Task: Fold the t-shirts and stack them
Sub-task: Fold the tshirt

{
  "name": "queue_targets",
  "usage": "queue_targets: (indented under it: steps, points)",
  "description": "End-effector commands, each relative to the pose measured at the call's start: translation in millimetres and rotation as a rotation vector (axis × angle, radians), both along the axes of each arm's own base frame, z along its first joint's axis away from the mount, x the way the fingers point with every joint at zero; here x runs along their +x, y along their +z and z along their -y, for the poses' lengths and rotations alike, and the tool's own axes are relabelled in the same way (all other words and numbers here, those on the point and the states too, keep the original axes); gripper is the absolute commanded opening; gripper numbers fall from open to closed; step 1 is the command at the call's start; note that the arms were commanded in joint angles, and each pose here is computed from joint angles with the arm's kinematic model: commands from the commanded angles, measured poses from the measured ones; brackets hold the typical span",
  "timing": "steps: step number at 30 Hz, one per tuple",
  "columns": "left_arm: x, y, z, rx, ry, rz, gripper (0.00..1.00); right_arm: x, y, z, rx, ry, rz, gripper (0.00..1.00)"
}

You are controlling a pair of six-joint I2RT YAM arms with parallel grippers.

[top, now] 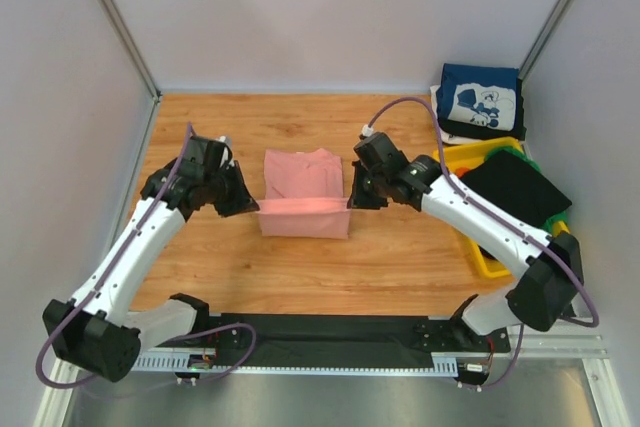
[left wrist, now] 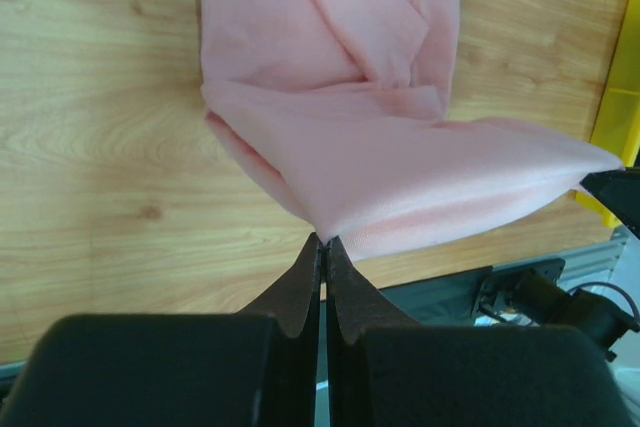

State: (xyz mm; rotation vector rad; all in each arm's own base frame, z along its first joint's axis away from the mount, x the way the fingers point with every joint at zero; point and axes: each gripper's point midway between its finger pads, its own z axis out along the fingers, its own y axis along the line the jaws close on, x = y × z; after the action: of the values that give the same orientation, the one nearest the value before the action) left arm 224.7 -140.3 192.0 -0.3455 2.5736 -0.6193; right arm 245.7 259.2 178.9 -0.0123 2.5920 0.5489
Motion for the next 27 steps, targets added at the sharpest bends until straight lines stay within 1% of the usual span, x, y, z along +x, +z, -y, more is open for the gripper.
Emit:
queue_targets:
  steps: [1,5,9,14,15,17,18,19,20,21,23,27]
  points:
    - [27,7,-9,0.064,0.005,0.044,0.00,21,6,13,-0.063,0.008,0.027,0.00]
    - [52,14,-8,0.060,0.014,0.053,0.00,42,3,8,-0.070,0.018,0.017,0.00]
    - [74,6,-10,0.074,0.026,0.024,0.00,67,8,7,-0.070,0.009,0.031,0.00]
    - [101,3,-15,0.077,0.047,0.016,0.00,92,1,0,-0.068,0.037,0.011,0.00]
    - [109,-4,-18,0.080,0.060,-0.007,0.00,97,2,1,-0.068,0.031,0.015,0.00]
    - [120,-5,-19,0.072,0.066,-0.012,0.00,109,1,-2,-0.068,0.040,0.017,0.00]
    - [126,-13,-20,0.070,0.069,-0.038,0.00,114,1,-1,-0.069,0.038,0.018,0.00]
    - [130,-15,-20,0.070,0.071,-0.044,0.00,119,-6,-1,-0.080,0.038,0.004,0.00]
    - [137,-12,-19,0.063,0.070,-0.034,0.00,124,1,-3,-0.075,0.043,0.019,0.00]
    - [142,-20,-19,0.067,0.070,-0.053,0.00,128,-1,-2,-0.080,0.040,0.019,0.00]
    - [152,-18,-18,0.061,0.071,-0.047,0.00,138,-3,0,-0.083,0.032,0.019,0.00]
    - [169,-29,-16,0.058,0.064,-0.071,0.00,152,-6,3,-0.079,0.022,0.019,0.00]
